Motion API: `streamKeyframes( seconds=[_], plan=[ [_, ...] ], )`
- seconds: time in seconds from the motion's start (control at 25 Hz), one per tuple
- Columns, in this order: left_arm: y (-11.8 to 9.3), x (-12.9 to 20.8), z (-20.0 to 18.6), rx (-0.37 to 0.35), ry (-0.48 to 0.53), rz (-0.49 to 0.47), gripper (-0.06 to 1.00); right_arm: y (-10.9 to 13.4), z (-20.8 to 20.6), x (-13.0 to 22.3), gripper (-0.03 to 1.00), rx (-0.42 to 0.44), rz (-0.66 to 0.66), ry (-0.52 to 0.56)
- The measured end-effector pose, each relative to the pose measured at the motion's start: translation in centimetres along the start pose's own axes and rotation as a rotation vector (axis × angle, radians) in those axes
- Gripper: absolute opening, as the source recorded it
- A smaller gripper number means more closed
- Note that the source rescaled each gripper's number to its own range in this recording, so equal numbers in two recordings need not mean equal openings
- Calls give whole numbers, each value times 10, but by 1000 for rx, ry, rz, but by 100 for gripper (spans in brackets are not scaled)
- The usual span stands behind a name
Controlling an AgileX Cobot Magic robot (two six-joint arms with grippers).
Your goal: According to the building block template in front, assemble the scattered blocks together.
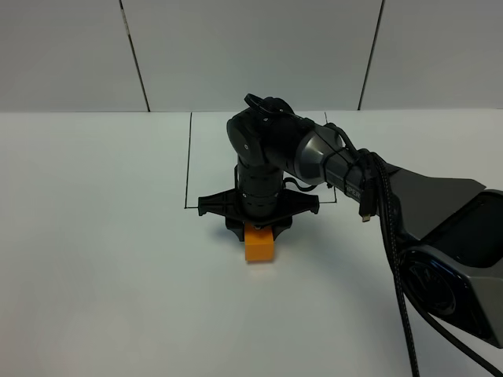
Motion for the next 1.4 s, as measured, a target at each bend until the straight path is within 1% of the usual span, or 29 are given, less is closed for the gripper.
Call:
streamKeyframes(
  seconds=[0.2,0.36,0.48,0.52,0.56,0.64,0.92,1.0,1.08,1.16,1.28,1.4],
  plan=[
    [0,0,0,0,0,0,46,4,2,1,0,-25,-2,7],
    [0,0,0,0,0,0,46,7,11,4,0,-42,-1,24],
    [0,0,0,0,0,0,46,9,11,2,0,-50,-2,14],
    [0,0,0,0,0,0,46,9,11,2,0,-51,-2,12],
    [0,0,0,0,0,0,46,9,11,2,2,-52,-2,12],
    [0,0,0,0,0,0,46,9,11,2,13,-52,-2,12],
    [0,0,0,0,0,0,46,9,11,2,77,-50,0,16],
    [0,0,0,0,0,0,46,8,11,4,91,-44,-10,28],
    [0,0,0,0,0,0,46,7,11,6,96,-40,-29,36],
    [0,0,0,0,0,0,46,7,7,5,99,-40,-47,34],
    [0,0,0,0,0,0,46,8,-9,1,100,-50,-66,3],
    [0,0,0,0,0,0,46,8,-38,-6,100,-69,-84,-55]
  ],
)
Point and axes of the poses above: a point on each arm's last joint axis where the gripper is mounted, z pointing out along that axis toward the gripper, y along the wrist's bending axis when the last joint is at zero, x = y × z, the point moved 7 cm from there along z, pointing out along that axis toward the gripper, and after that the axes turned 13 degrees about -z, right-handed, at the moved point
